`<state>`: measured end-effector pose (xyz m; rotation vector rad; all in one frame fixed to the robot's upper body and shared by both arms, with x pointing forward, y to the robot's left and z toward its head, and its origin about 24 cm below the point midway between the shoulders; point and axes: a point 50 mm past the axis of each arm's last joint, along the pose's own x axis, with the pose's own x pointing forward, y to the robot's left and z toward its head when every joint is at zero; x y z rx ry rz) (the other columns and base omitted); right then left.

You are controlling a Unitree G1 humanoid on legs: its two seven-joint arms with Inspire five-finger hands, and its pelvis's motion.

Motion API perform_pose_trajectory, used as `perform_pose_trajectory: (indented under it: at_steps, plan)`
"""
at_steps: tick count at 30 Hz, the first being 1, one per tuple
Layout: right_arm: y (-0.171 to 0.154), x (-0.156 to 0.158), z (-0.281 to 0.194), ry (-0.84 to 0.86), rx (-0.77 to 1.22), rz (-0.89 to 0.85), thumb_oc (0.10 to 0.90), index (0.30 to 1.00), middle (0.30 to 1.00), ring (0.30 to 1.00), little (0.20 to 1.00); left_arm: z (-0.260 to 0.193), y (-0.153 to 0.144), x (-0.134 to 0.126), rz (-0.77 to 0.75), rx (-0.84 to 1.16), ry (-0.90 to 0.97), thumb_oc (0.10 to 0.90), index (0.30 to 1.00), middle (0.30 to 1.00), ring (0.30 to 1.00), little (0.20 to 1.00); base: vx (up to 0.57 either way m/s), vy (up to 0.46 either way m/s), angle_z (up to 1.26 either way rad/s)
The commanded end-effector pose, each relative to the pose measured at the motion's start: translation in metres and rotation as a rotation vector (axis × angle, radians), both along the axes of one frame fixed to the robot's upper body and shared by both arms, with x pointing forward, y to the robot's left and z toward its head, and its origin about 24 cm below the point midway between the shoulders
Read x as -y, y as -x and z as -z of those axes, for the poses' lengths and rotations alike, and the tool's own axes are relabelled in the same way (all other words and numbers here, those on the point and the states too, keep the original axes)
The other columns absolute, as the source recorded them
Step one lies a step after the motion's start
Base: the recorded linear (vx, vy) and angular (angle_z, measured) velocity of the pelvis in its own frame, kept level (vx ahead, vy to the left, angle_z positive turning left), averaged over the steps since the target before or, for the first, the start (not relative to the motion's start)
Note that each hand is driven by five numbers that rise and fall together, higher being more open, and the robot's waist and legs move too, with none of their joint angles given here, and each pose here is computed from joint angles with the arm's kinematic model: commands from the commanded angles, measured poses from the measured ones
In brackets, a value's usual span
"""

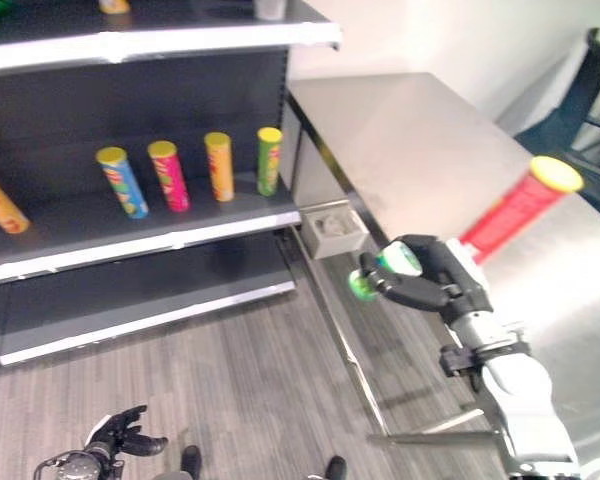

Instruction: Put the goods on the table back onto the shelves and tidy them up.

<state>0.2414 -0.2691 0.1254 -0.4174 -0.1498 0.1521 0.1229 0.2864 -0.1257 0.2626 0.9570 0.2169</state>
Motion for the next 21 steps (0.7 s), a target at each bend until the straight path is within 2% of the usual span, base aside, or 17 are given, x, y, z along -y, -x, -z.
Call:
perform_pose_trajectory:
  at_steps: [1, 7, 12, 16, 21]
  plan:
    - [-0.008, 0.015, -0.086, 0.136, 0.383, 0.087, 0.4, 0.3, 0.3, 0.3, 0.3, -0.012, -0.01, -0.01, 0.018, 0.072, -0.04, 0.8, 0.9, 0.9, 0.9, 0.9, 0.1, 0.244, 0.16]
    - [-0.007, 0.019, -0.103, 0.187, 0.462, 0.13, 0.4, 0.3, 0.3, 0.3, 0.3, -0.007, 0.0, -0.009, 0.015, 0.03, -0.026, 0.8, 0.9, 0.9, 0.9, 0.9, 0.05, 0.066, 0.35]
    - [-0.01, 0.018, -0.145, 0.267, 0.651, 0.193, 0.4, 0.3, 0.3, 0.3, 0.3, 0.004, 0.008, 0.01, 0.095, -0.031, -0.002, 0.8, 0.9, 0.9, 0.9, 0.9, 0.06, 0.007, 0.2]
    - [-0.016, 0.01, -0.175, 0.299, 0.738, 0.174, 0.4, 0.3, 0.3, 0.3, 0.3, 0.015, 0.027, 0.023, 0.082, -0.087, 0.044, 0.8, 0.9, 0.9, 0.9, 0.9, 0.16, -0.09, 0.12]
    - [-0.02, 0.002, -0.195, 0.311, 0.753, 0.11, 0.4, 0.3, 0.3, 0.3, 0.3, 0.017, 0.034, 0.02, 0.05, -0.12, 0.037, 0.8, 0.9, 0.9, 0.9, 0.9, 0.08, -0.082, 0.07]
